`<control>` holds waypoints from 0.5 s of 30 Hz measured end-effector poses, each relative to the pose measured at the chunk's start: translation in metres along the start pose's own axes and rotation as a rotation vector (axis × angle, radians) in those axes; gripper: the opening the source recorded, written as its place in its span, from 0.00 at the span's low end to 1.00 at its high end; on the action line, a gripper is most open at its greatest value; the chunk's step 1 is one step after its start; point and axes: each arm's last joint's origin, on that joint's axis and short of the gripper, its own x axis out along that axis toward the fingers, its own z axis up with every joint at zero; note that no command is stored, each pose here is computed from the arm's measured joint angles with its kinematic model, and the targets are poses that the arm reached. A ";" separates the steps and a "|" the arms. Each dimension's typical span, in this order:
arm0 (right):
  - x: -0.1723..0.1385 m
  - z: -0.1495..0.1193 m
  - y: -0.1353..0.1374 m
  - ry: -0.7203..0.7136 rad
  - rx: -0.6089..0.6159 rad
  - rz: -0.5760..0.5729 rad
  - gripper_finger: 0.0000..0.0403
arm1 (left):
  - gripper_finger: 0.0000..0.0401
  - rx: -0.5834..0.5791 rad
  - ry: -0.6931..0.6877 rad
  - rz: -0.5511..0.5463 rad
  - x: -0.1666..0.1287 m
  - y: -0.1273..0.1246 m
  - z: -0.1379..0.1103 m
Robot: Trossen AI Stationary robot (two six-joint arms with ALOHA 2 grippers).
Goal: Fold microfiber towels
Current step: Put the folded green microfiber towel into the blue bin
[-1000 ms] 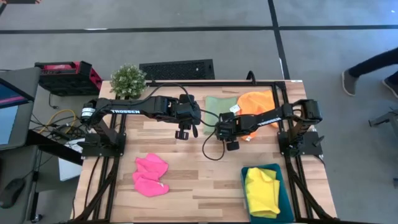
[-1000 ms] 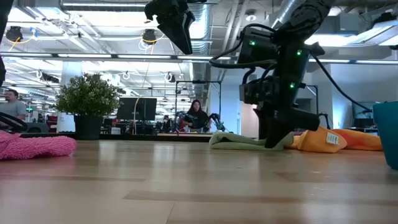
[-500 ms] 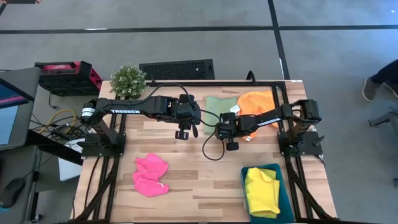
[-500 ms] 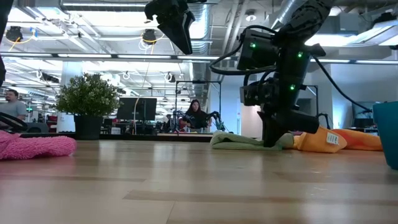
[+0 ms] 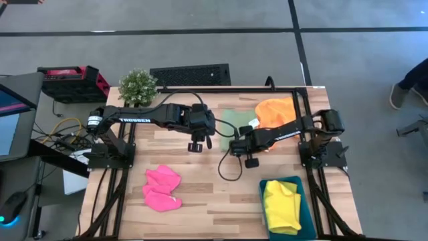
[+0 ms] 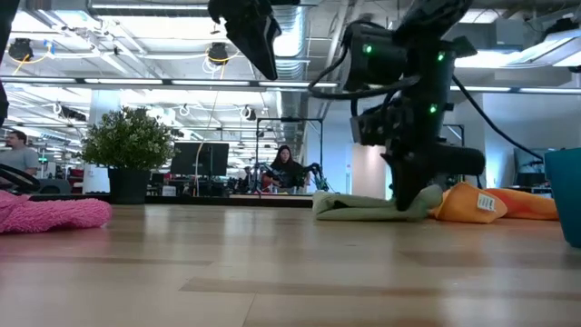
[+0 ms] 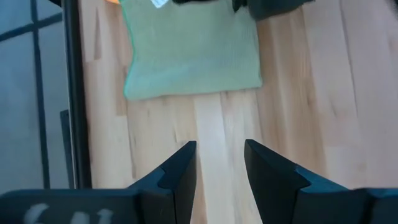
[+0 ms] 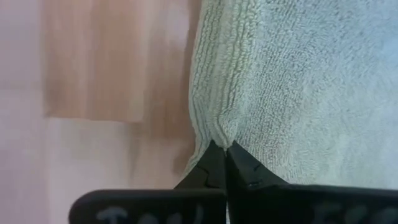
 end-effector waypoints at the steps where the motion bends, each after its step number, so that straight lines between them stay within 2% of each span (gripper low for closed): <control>1: -0.003 0.001 0.003 -0.003 -0.009 0.000 0.01 | 0.32 -0.003 0.007 -0.002 0.000 -0.001 -0.001; 8: -0.029 0.000 0.017 -0.009 0.002 -0.005 0.01 | 0.32 0.005 0.017 -0.016 -0.002 -0.010 0.000; 15: -0.076 -0.021 0.027 -0.052 0.053 0.002 0.01 | 0.32 0.011 0.011 -0.031 -0.005 -0.022 0.002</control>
